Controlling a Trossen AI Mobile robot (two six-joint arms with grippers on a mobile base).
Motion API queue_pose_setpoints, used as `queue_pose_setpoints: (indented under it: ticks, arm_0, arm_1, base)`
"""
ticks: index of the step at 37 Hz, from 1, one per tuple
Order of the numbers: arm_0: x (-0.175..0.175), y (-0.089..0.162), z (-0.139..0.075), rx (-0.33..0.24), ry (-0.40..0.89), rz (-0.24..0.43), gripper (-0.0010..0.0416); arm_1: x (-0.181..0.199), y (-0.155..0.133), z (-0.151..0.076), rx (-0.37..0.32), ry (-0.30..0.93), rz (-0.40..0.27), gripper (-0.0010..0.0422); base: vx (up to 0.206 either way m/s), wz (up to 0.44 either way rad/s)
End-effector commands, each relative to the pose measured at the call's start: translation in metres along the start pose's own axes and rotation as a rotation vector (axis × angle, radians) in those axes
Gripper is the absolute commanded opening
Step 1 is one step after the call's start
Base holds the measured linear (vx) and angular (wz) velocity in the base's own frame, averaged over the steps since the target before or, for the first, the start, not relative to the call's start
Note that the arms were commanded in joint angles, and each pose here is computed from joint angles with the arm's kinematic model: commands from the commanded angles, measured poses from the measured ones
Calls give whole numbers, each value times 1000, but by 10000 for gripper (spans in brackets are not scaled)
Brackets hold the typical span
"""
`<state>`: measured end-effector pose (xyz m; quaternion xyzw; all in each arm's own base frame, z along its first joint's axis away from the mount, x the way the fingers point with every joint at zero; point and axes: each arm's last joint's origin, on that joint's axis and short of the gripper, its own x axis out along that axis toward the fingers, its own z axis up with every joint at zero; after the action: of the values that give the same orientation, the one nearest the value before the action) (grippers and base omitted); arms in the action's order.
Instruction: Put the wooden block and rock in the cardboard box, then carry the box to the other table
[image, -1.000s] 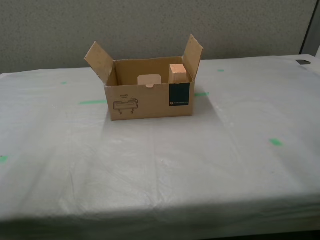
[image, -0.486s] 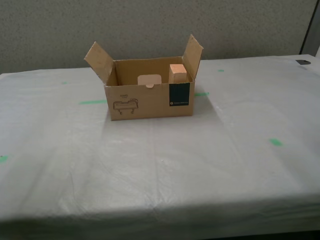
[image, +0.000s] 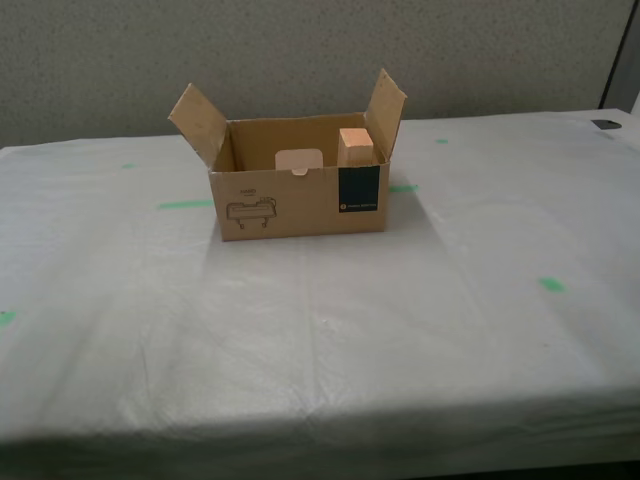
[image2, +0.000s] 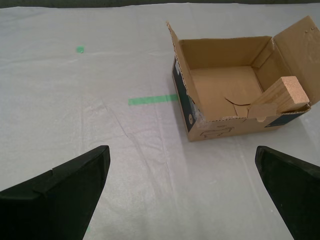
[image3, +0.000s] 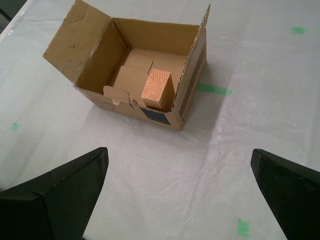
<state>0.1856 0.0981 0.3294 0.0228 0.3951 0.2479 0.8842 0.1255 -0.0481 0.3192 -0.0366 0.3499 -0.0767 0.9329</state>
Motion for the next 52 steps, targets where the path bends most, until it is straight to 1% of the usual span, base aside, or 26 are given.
queue_pose_setpoints:
  ticks: [1, 52]
  arm_0:
    - [0, 0, 0, 0, -2, -3, 398]
    - [0, 0, 0, 0, -2, -3, 398]
  arm_1:
    - [0, 0, 0, -2, -1, 0, 398]
    - [0, 0, 0, -2, -2, 0, 398]
  base:
    - [0, 0]
    - [0, 0]
